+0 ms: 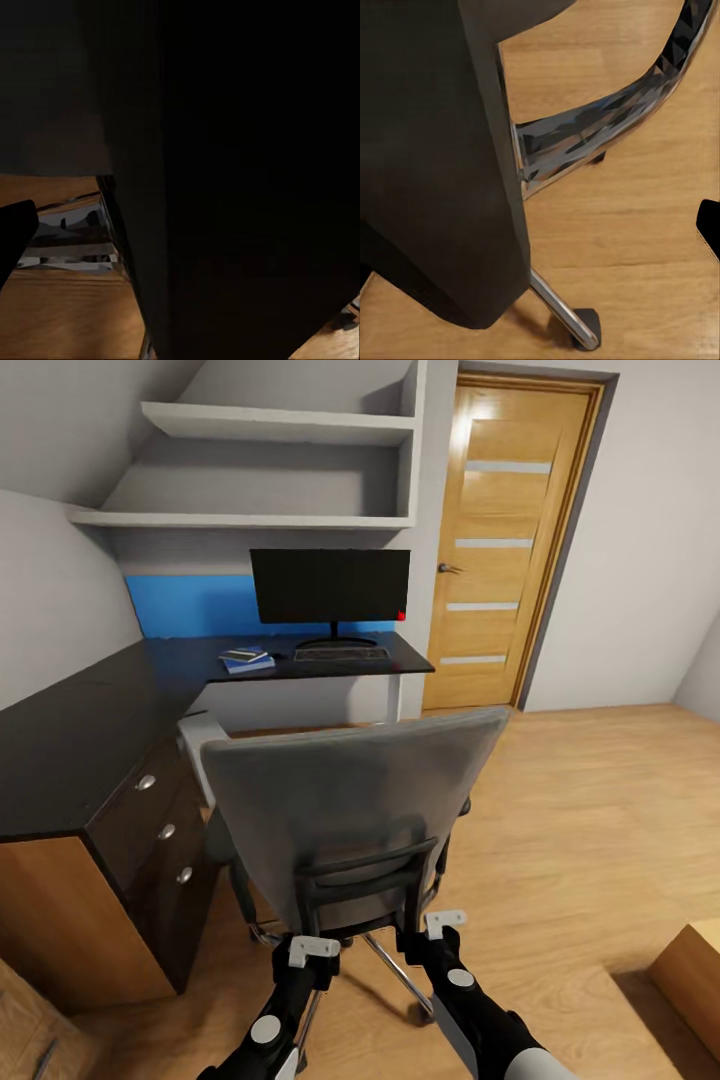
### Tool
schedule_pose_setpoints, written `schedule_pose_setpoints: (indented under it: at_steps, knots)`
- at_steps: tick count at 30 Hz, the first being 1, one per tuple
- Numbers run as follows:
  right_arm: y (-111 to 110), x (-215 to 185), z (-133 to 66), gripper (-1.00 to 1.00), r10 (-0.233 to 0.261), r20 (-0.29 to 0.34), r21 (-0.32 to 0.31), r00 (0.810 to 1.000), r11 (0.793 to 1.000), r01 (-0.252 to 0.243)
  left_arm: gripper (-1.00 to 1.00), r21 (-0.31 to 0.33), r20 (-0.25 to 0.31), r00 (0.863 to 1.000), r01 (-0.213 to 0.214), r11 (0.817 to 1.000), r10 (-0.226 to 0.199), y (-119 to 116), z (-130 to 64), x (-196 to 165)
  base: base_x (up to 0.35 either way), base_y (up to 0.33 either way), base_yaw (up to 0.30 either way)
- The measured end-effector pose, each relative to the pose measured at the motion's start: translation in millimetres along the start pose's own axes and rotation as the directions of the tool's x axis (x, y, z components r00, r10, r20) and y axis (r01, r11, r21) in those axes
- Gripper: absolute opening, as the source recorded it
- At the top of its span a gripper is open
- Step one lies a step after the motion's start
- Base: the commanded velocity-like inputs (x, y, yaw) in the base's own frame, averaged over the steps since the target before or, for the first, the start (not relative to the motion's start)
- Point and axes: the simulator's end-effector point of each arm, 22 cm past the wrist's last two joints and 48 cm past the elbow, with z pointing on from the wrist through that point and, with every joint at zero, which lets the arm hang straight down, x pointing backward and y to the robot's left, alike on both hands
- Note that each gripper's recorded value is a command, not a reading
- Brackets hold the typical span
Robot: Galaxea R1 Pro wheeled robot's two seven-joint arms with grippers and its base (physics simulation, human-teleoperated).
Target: In the bedroom, organize the workspace by keeping the computer under the desk, ensuring the monitor is on the desk, placing the keyboard on the desk next to the monitor, placing the mouse on the desk next to the keyboard, moving the folder from the swivel chair onto the desk next to the mouse, stacking the notebook on top of the folder with the pen on top of the notebook, and positioning the swivel chair next to the desk.
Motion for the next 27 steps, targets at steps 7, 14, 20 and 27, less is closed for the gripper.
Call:
schedule_pose_setpoints:
  at_steps: [7, 14, 20, 27]
  knots:
    - [1, -5, -0.1, 1.00, 0.005, 0.023, 0.000, 1.000, 1.000, -0.005, 1.00, -0.029, -0.003, 1.000, 0.021, 0.999, -0.021, 16, 1.3, 1, 0.333, -0.071, 0.000]
    - [2, -9, -0.3, 1.00, 0.010, 0.041, -0.002, 0.999, 1.000, -0.010, 1.00, -0.032, -0.003, 1.000, 0.023, 0.999, -0.023, 18, 1.4, 1, 0.333, -0.071, 0.000]
    - [-1, -9, -0.4, 1.00, 0.020, 0.042, 0.009, 0.999, 1.000, -0.020, 1.00, -0.036, -0.001, 1.000, 0.027, 0.999, -0.027, 20, 1.7, -1, 0.333, -0.071, 0.226]
    - [0, -9, -0.4, 1.00, 0.017, 0.042, 0.007, 0.999, 1.000, -0.018, 1.00, -0.034, -0.002, 1.000, 0.027, 0.999, -0.027, 19, 1.7, 0, 0.333, -0.071, 0.253]
